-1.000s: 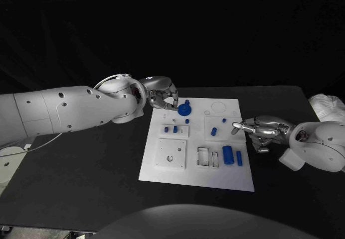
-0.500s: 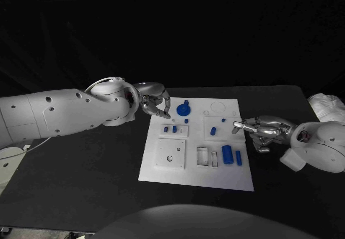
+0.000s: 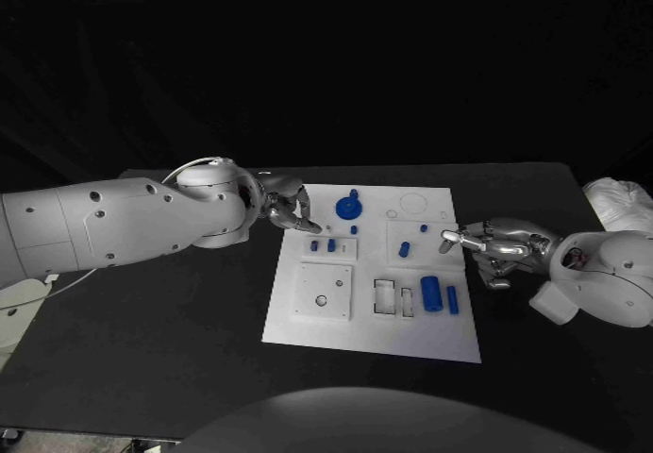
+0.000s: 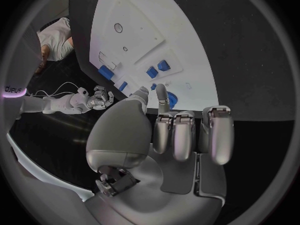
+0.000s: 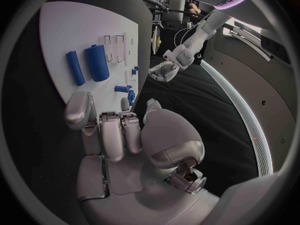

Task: Assemble the parts on the task board

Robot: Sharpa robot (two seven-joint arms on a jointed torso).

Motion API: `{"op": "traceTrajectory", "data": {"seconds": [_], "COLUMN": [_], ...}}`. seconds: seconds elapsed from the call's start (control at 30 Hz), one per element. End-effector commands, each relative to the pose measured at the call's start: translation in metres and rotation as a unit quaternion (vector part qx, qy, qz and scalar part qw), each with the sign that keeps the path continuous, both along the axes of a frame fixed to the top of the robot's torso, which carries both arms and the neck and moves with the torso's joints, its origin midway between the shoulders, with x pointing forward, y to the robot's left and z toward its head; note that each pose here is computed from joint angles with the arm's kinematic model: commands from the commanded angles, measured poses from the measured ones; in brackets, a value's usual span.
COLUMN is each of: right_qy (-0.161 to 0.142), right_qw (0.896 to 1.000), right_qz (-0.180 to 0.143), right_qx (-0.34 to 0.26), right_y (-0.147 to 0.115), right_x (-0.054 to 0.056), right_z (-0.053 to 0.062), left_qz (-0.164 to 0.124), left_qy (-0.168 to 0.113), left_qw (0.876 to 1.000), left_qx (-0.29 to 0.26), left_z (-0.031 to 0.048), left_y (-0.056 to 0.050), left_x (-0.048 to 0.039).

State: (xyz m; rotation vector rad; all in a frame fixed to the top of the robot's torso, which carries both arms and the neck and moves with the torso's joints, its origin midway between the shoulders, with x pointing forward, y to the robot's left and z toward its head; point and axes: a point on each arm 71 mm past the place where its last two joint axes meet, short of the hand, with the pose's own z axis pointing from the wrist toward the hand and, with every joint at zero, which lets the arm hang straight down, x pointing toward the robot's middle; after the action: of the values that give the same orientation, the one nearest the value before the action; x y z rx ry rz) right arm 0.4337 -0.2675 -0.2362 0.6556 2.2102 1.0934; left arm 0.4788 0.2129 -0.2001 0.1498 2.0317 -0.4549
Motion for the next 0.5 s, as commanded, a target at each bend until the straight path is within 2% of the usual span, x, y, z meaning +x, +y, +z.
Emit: {"op": "traceTrajectory", "data": {"seconds": [0.03, 0.23, 0.5], "right_qy": [-0.001, 0.0, 0.002], "right_qw": [1.0, 1.0, 1.0], "right_qz": [0.007, 0.008, 0.009], "right_qx": [0.003, 0.002, 0.001], "right_y": [0.002, 0.003, 0.003], "right_x": [0.0, 0.0, 0.001], "right_z": [0.0, 0.0, -0.001], "left_qz": [0.064, 0.096, 0.108], "left_qy": [0.074, 0.098, 0.113], "left_qw": [0.995, 0.99, 0.986], "left_qx": [0.027, 0.046, 0.055], "left_z": [-0.0103, -0.0157, -0.0237], "left_y": [0.005, 0.004, 0.001], "left_x": [-0.0019, -0.0022, -0.0023]}}
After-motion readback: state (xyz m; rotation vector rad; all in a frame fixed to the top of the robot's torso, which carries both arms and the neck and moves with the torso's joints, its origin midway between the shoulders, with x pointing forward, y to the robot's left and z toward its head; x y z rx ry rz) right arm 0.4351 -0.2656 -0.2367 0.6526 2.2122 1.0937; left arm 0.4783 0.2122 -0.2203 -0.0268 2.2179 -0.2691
